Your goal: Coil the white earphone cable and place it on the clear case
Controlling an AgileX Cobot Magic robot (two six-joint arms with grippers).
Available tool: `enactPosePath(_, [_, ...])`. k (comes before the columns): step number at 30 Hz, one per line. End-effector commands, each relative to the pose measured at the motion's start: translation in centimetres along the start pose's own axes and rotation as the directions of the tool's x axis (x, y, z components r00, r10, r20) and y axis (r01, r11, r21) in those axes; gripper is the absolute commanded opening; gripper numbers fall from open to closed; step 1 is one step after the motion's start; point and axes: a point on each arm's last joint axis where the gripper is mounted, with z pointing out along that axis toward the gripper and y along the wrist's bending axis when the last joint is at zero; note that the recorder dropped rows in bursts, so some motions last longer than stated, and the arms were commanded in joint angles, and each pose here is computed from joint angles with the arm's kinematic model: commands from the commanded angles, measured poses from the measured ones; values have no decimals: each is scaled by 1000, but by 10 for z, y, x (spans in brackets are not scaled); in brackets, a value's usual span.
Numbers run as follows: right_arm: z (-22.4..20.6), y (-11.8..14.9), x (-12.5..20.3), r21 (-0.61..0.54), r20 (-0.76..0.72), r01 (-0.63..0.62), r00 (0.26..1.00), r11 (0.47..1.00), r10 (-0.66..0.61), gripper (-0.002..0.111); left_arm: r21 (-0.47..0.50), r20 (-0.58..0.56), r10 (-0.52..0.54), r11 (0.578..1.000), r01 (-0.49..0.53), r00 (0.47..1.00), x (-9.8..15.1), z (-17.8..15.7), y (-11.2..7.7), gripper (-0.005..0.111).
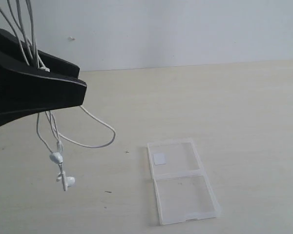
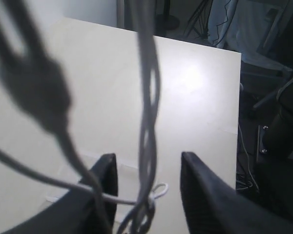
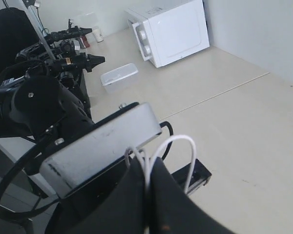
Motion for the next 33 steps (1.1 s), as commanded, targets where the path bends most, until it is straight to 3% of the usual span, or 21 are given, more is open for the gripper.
enactPosePath(1, [1,1,-2,-6,3,16,1000,1000,-16,0,-18,21,-9,1000,9,1000,-1,0,1,20])
enactPosePath(5, [1,1,-1,-5,-2,20,1000,1000,-20,0,-31,18,-2,1000,3,1000,-1,0,2,0])
enactPosePath(19, [-14,3,1,91,-63,57,997,994,-51,0,-51,-28,24,998,-26,999,3,-1,4,0])
enactPosePath(26, [-32,6,1,193,-105,77,993,978,-57,0,-66,-38,24,997,-27,999,4,-1,5,0])
enactPosePath(33, [-36,10,-1,191,-92,78,994,979,-61,0,-66,-36,4,998,-7,999,4,-1,5,0])
